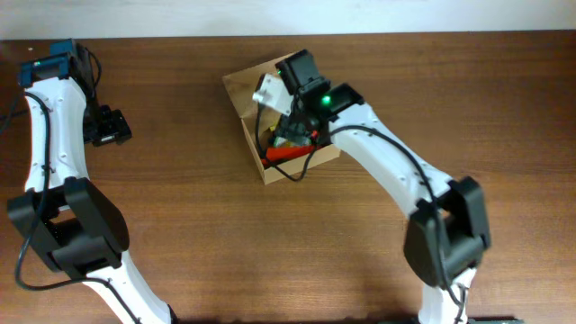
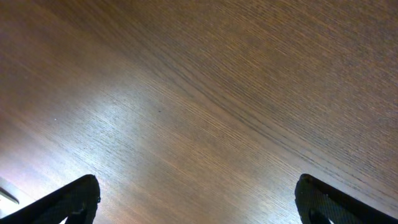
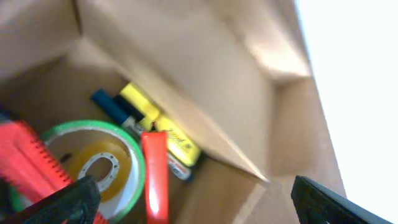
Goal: Pack container
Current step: 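Open the right gripper to release the stapler and lift away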
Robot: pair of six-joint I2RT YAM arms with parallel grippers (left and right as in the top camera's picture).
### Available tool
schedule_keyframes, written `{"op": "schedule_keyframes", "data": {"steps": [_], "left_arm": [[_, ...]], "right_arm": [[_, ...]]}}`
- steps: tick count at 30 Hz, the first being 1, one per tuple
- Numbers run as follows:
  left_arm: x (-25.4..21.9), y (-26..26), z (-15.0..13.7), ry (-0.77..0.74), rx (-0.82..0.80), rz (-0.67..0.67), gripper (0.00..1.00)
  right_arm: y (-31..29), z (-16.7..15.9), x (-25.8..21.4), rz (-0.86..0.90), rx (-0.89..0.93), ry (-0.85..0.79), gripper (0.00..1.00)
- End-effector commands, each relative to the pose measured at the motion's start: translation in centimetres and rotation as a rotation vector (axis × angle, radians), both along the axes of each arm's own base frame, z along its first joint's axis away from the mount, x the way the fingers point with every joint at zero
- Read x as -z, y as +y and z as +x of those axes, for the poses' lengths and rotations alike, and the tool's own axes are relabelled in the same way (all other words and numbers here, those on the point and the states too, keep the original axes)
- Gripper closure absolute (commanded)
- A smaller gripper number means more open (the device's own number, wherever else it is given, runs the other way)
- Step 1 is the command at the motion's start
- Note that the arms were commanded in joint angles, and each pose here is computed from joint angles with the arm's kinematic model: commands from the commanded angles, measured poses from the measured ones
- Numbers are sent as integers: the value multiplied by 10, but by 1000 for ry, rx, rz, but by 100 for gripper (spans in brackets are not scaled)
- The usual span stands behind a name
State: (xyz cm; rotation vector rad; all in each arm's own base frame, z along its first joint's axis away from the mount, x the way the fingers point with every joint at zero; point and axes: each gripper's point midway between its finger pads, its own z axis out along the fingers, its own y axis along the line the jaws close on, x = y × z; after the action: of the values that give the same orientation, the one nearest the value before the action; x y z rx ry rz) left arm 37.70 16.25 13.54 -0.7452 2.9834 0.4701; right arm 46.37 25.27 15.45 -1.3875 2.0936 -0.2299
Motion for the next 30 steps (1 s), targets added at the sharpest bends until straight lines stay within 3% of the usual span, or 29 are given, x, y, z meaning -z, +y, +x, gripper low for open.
{"op": "schedule_keyframes", "data": {"steps": [1, 4, 6, 10, 14, 17, 21, 24, 26, 30], "left_arm": [[1, 0, -2, 8, 13, -6, 0], [1, 0, -2, 8, 13, -5, 0], [1, 0, -2, 8, 13, -6, 0], [1, 0, -2, 8, 13, -6, 0], [1, 0, -2, 8, 13, -6, 0], [1, 0, -2, 8, 13, -6, 0], [1, 0, -2, 8, 13, -6, 0], [1, 0, -2, 8, 13, -6, 0], [1, 0, -2, 8, 13, -6, 0], [1, 0, -2, 8, 13, -6, 0]], "right_arm": [[1, -4, -67, 209, 158, -72, 1], [-3, -11, -96, 353, 284, -72, 4], [-11, -17, -113, 463, 397, -55, 19], [-35, -29, -129, 590, 580, -5, 64], [-69, -39, -137, 625, 706, 23, 86], [-100, -49, -147, 630, 782, 23, 91], [-151, -60, -153, 599, 894, 12, 87], [-186, -66, -141, 556, 990, 46, 87], [-203, -71, -131, 527, 1042, 80, 96], [-224, -74, -118, 491, 1107, 115, 96]]}}
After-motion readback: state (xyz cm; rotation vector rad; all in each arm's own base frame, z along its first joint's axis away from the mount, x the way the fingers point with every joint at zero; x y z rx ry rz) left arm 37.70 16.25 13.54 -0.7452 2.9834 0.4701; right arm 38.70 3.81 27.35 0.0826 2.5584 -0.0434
